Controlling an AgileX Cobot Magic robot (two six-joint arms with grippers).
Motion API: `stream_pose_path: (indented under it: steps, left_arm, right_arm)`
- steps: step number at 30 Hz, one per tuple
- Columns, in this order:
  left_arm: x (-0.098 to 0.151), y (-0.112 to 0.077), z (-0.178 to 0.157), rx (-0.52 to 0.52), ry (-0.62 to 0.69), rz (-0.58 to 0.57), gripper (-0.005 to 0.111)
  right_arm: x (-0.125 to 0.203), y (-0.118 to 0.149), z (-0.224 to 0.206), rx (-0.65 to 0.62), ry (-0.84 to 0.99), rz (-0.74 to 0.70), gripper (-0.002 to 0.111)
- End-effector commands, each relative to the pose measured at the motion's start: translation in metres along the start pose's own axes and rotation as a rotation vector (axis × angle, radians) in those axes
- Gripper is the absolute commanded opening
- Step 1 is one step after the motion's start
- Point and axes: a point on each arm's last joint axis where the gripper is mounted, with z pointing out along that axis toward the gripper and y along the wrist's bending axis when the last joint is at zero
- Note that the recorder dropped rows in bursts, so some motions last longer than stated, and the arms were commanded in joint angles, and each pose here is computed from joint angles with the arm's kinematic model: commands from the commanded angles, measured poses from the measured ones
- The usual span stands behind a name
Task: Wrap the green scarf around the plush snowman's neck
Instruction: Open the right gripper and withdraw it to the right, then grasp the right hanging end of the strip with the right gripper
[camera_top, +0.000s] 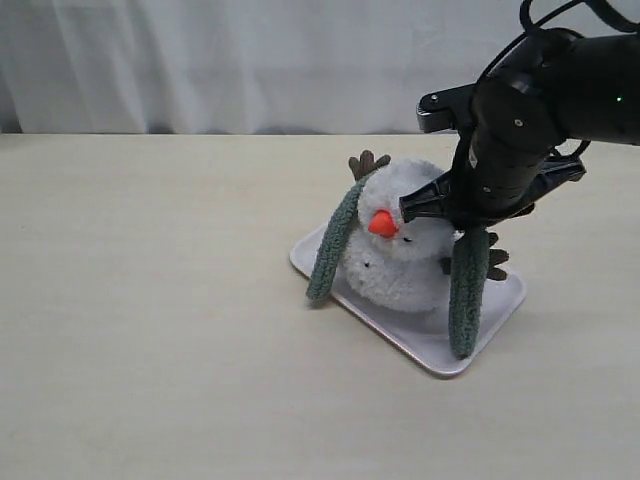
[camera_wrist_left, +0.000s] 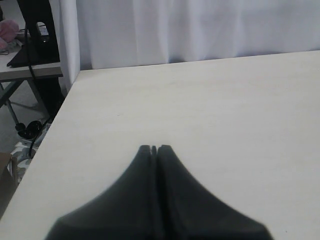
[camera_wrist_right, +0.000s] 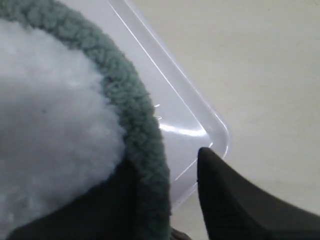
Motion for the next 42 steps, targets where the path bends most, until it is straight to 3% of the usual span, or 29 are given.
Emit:
stream_pose_path:
  steps: [1, 11, 19, 25, 29, 35, 42]
  left_arm:
    - [-0.001, 0.0, 0.0, -0.001, -0.014, -0.002, 0.0]
    - [-0.001, 0.0, 0.0, -0.001, -0.014, -0.002, 0.0]
    - [-0.001, 0.0, 0.0, -0.001, -0.014, -0.002, 0.0]
    - [-0.001, 0.0, 0.0, -0.001, -0.014, -0.002, 0.0]
    - [-0.001, 0.0, 0.0, 0.0, -0.011, -0.003, 0.0]
    - [-0.001, 0.0, 0.0, -0.001, -0.013, -0.003, 0.0]
    - [-0.001, 0.0, 0.0, -0.001, -0.013, -0.003, 0.0]
  right_arm:
    - [-0.003, -0.004, -0.008, 0.021, 0.041, 0.003, 0.049]
    - [0.002, -0.005, -0.028, -0.012, 0.194, -0.052, 0.05]
    - [0.005, -0.016, -0.068, -0.081, 0.129, -0.049, 0.05]
    - [0.027, -0.024, -0.086, -0.138, 0.107, -0.077, 0.05]
    - [0.054, -0.028, -0.083, -0.172, 0.035, -0.081, 0.05]
    - [0.088, -0.012, -0.052, -0.389, -0.255, 0.066, 0.05]
    - [0.116, -0.013, -0.021, -0.369, -0.316, -0.012, 0.05]
